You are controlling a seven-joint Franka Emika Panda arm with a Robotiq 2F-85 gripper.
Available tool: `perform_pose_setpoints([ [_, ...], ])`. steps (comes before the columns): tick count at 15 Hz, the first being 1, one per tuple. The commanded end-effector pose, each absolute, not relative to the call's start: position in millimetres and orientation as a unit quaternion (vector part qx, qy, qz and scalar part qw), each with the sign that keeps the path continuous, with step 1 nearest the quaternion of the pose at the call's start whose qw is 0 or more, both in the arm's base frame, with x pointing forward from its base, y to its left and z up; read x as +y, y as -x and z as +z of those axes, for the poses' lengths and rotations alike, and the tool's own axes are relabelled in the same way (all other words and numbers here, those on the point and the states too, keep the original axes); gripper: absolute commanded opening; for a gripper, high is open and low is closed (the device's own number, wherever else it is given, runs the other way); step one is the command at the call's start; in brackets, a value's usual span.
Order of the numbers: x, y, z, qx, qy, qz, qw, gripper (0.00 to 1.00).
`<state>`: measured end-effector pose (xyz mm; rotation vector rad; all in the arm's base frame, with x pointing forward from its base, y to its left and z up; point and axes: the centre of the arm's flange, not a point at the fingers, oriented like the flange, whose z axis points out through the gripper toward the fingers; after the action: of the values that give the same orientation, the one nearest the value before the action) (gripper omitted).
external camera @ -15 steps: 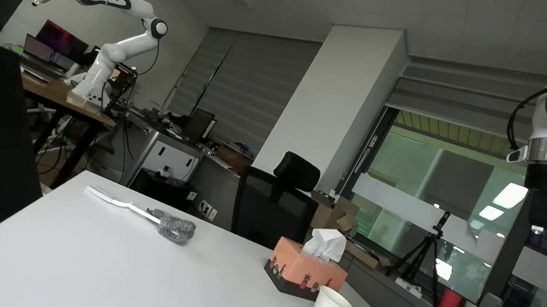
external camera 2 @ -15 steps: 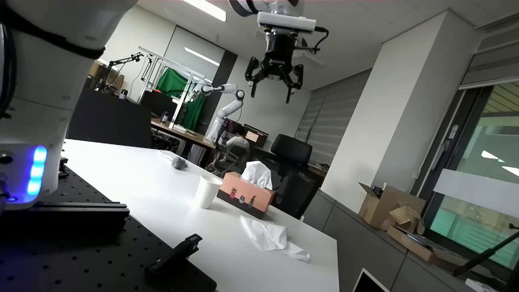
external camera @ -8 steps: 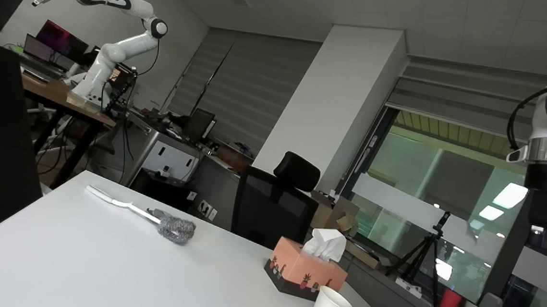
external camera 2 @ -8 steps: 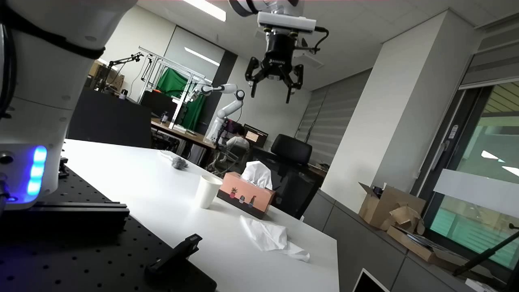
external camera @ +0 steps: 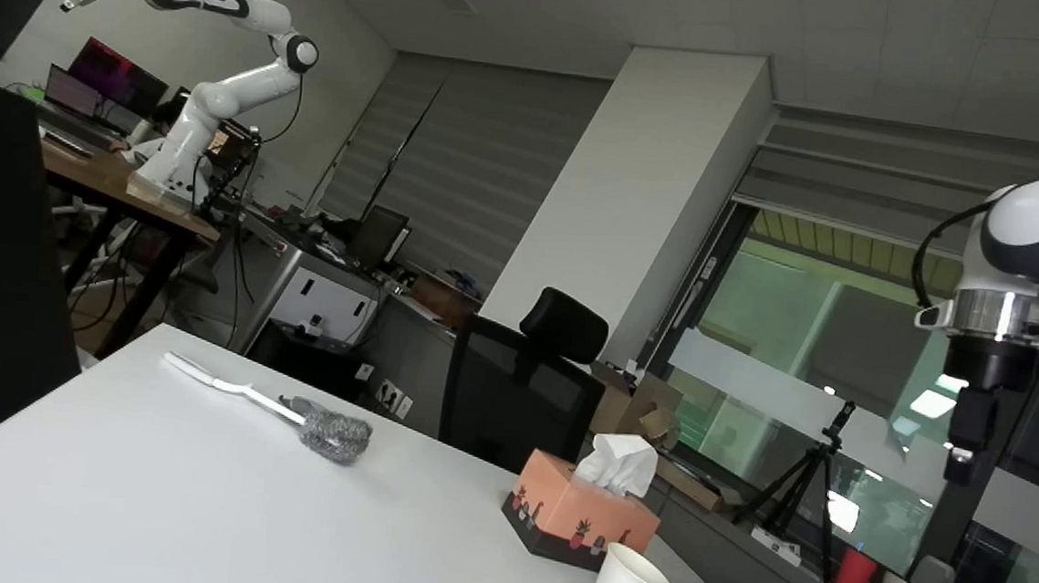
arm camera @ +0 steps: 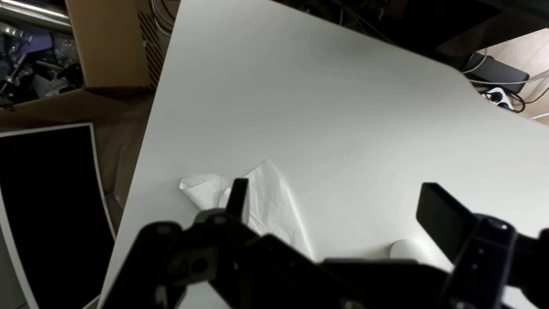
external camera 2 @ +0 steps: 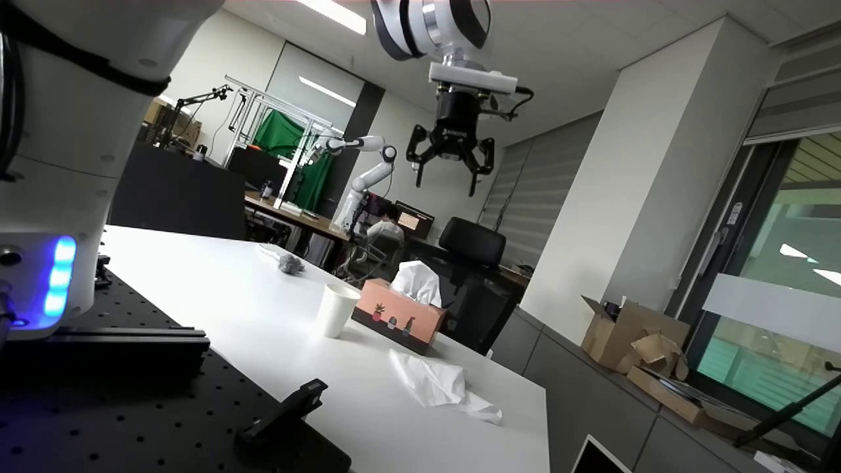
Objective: Pick a tissue from the box and place it on the table
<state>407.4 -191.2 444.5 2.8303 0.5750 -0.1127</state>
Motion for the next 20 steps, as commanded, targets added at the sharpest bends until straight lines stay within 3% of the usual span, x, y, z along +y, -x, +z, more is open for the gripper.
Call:
perform_pose_setpoints([
  [1,-215.5,-472.7,429.2,0.213,-0.966,-0.038,0.138,1.0],
  [6,-228.5,-550.1,403.6,0.193,-0.962,0.031,0.19,1.0],
  [13,-211.6,-639.1,379.2,0.204,-0.971,0.073,0.105,1.0],
  [20,-162.7,-690.7,384.7,0.331,-0.932,0.09,0.116,1.0],
])
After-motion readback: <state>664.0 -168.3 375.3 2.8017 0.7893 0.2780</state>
